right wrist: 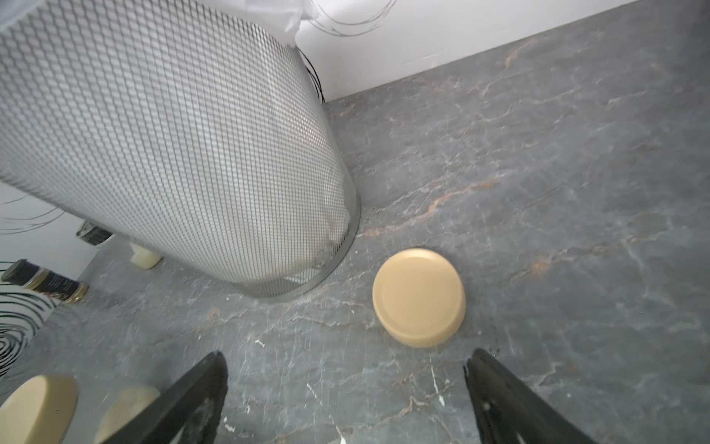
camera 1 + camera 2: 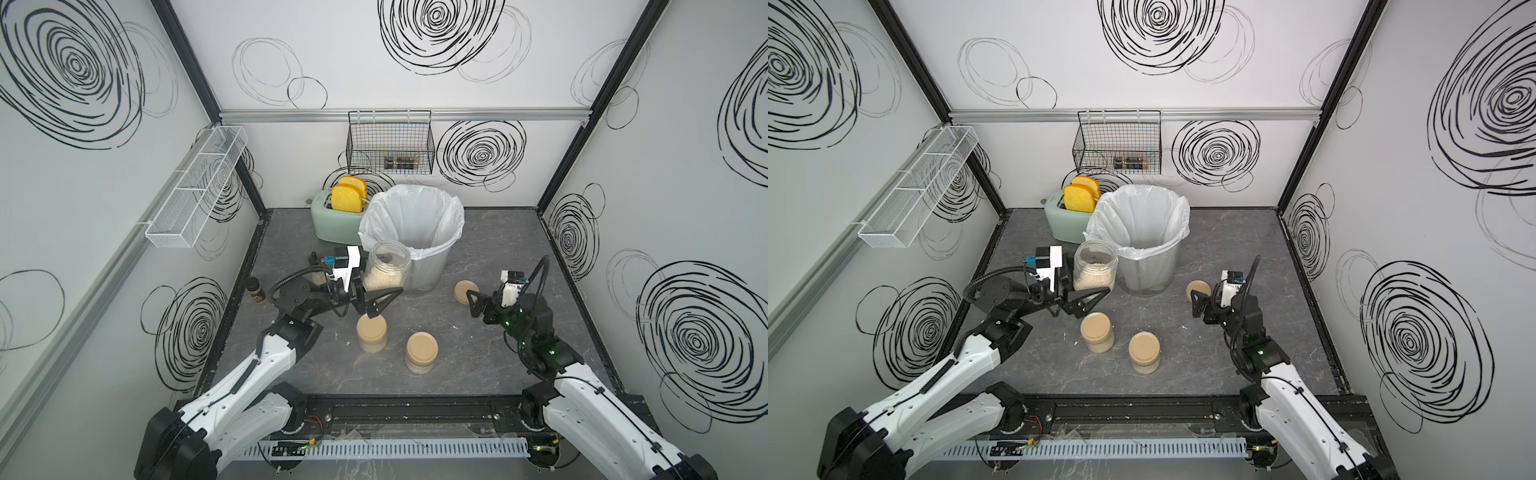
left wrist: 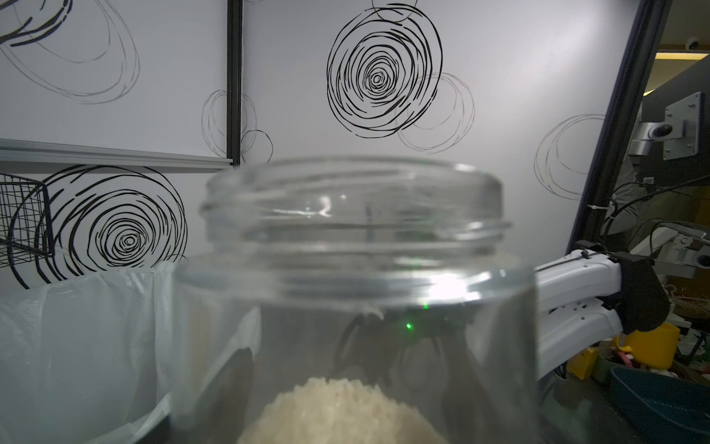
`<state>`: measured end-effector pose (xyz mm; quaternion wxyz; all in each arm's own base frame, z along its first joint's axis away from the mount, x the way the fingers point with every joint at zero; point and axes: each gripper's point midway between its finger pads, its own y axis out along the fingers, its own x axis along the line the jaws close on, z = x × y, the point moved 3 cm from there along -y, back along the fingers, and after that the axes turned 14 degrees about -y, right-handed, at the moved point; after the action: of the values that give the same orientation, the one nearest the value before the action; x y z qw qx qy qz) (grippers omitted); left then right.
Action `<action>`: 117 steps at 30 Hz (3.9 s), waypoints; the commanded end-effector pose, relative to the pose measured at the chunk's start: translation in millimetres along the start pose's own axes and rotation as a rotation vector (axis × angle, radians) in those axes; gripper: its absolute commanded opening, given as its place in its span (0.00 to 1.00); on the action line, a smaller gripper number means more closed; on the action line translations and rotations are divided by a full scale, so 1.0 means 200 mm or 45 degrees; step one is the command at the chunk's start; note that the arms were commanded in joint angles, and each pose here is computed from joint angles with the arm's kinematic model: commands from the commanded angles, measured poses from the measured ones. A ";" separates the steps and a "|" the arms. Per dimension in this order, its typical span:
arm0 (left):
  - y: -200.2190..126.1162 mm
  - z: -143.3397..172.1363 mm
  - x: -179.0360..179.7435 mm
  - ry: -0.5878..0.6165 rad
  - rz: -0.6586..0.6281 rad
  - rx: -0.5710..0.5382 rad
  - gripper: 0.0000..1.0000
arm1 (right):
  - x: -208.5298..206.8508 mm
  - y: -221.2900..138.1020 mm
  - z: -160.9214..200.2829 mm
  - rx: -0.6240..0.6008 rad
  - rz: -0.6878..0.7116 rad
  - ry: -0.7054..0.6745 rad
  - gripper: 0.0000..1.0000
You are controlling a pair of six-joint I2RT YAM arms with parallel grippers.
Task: Empty moldy rice from jars
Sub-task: Place the lid at the center of the board, then pour the moldy rice from the jar into the trash bin.
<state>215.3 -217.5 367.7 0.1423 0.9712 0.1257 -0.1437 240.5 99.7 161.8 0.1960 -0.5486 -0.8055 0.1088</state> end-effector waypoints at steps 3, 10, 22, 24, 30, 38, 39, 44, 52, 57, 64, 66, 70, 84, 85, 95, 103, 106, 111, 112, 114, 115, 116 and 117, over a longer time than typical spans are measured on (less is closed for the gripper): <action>0.07 -0.26 -0.02 0.221 0.056 -0.108 0.59 | 0.09 -0.04 0.00 0.047 -0.146 -0.050 0.98; 0.16 -0.31 0.15 0.340 -0.043 0.026 0.59 | 0.16 -0.15 -0.21 -0.073 -0.211 -0.148 0.98; 0.31 -0.33 0.59 0.471 -0.248 0.336 0.59 | 0.39 -0.39 -0.81 -0.470 -0.395 -0.429 0.80; 0.33 -0.34 0.66 0.498 -0.275 0.371 0.59 | 0.42 -0.39 -0.91 -0.514 -0.414 -0.493 0.75; 0.38 -0.34 0.82 0.594 -0.345 0.452 0.59 | 0.51 -0.30 -1.18 -0.612 -0.520 -0.641 0.61; 0.42 -0.36 0.91 0.715 -0.366 0.532 0.60 | 0.61 -0.03 -1.29 -0.544 -0.829 -0.872 0.53; 0.43 -0.35 0.92 0.726 -0.366 0.536 0.60 | 0.62 0.00 -1.29 -0.530 -0.854 -0.885 0.53; 0.46 -0.32 0.96 0.749 -0.355 0.587 0.60 | 0.66 0.12 -1.33 -0.487 -0.980 -0.920 0.52; 0.51 -0.28 0.93 0.769 -0.302 0.595 0.60 | 0.78 0.22 -1.34 -0.465 -1.083 -0.979 0.53; 0.53 -0.29 0.86 0.804 -0.274 0.593 0.61 | 0.85 0.26 -1.32 -0.427 -1.113 -1.004 0.52; 0.55 -0.30 0.78 0.842 -0.255 0.582 0.61 | 0.89 0.28 -1.28 -0.377 -1.080 -1.045 0.51; 0.55 -0.30 0.76 0.852 -0.259 0.576 0.61 | 0.90 0.26 -1.28 -0.382 -1.060 -1.057 0.51; 0.52 -0.30 0.75 0.862 -0.284 0.567 0.61 | 0.88 0.21 -1.32 -0.426 -0.976 -1.069 0.52; 0.51 -0.33 0.63 0.929 -0.274 0.521 0.62 | 0.84 0.22 -1.29 -0.356 -0.975 -0.990 0.52; 0.52 -0.33 0.62 0.944 -0.276 0.526 0.62 | 0.85 0.23 -1.29 -0.347 -0.984 -0.992 0.52; 0.60 -0.32 0.59 1.011 -0.268 0.527 0.65 | 0.89 0.28 -1.20 -0.270 -1.056 -0.976 0.32; 0.60 -0.31 0.60 1.056 -0.321 0.500 0.96 | 0.89 0.30 -1.21 -0.279 -1.065 -0.955 0.00; 0.57 -0.35 0.61 1.048 -0.350 0.436 0.96 | 0.87 0.31 -1.23 -0.303 -1.054 -0.927 0.00; 0.45 -0.41 0.63 1.052 -0.435 0.365 0.96 | 0.80 0.29 -1.34 -0.390 -1.031 -0.856 0.00; 0.43 -0.41 0.62 1.060 -0.444 0.370 0.96 | 0.78 0.30 -1.36 -0.401 -1.032 -0.842 0.00; 0.41 -0.41 0.60 1.087 -0.445 0.394 0.96 | 0.76 0.32 -1.38 -0.406 -1.028 -0.821 0.00; 0.40 -0.40 0.59 1.105 -0.447 0.407 0.96 | 0.75 0.33 -1.39 -0.405 -1.021 -0.813 0.00; 0.39 -0.40 0.59 1.122 -0.453 0.418 0.96 | 0.75 0.34 -1.39 -0.399 -1.020 -0.806 0.00; 0.38 -0.39 0.60 1.135 -0.466 0.438 0.96 | 0.75 0.35 -1.40 -0.400 -1.021 -0.803 0.00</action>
<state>378.2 -260.0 368.6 -0.1598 0.9287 0.2781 0.1863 332.2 276.9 391.3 -0.0681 -0.0699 -0.9920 0.0803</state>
